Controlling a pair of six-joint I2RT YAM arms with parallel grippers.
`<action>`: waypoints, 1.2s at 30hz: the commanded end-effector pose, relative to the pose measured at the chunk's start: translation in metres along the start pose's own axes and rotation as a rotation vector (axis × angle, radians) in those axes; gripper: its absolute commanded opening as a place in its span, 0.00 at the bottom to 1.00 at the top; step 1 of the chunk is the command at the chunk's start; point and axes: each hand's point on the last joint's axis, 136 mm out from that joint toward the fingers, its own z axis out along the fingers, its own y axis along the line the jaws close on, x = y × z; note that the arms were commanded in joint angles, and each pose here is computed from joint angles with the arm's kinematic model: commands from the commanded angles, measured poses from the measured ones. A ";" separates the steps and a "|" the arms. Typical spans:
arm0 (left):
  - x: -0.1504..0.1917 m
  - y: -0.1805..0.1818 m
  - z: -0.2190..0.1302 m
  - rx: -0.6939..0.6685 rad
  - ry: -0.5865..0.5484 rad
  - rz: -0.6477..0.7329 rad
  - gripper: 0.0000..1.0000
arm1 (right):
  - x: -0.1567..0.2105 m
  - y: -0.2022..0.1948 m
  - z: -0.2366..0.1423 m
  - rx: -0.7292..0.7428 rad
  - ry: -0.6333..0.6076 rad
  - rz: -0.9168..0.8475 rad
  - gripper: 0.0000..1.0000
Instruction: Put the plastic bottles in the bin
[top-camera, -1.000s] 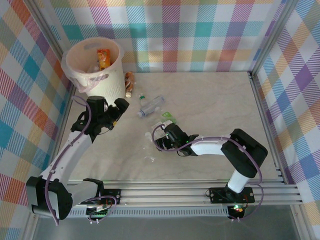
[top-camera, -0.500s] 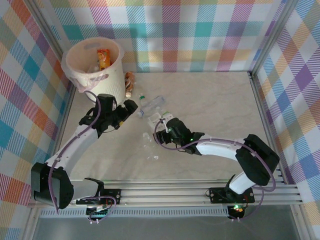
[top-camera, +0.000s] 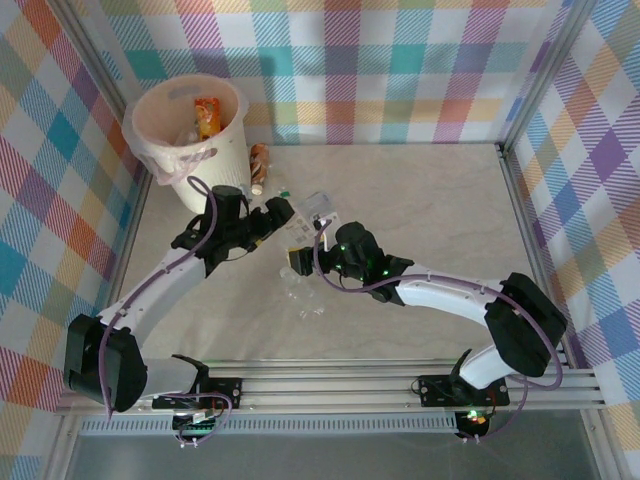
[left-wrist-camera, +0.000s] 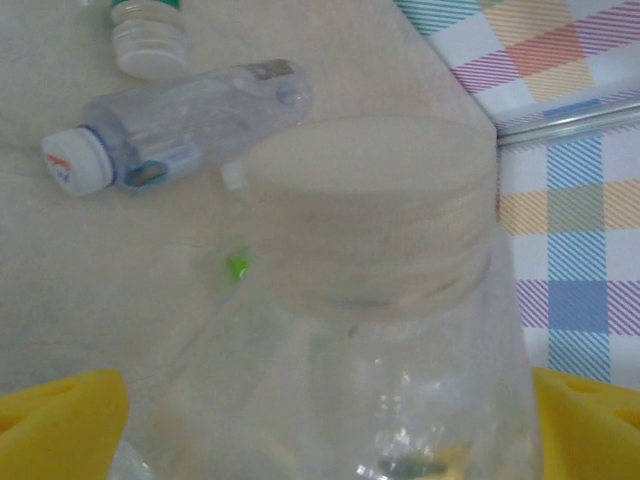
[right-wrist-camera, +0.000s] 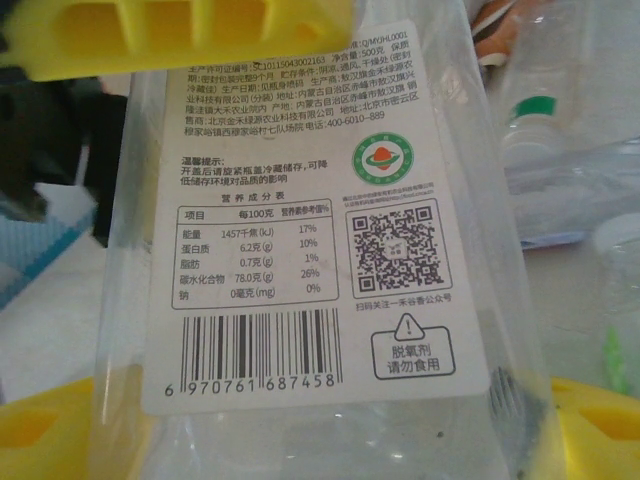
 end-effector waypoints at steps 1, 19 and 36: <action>0.003 -0.019 0.001 0.077 0.000 0.049 0.90 | -0.034 0.032 -0.006 -0.130 -0.085 0.029 0.75; -0.005 -0.024 -0.012 0.093 -0.086 0.090 0.50 | -0.028 0.056 -0.010 -0.245 -0.004 -0.038 0.92; -0.096 -0.042 -0.069 -0.075 -0.409 0.139 0.48 | -0.060 0.029 -0.055 -0.048 -0.148 -0.211 1.00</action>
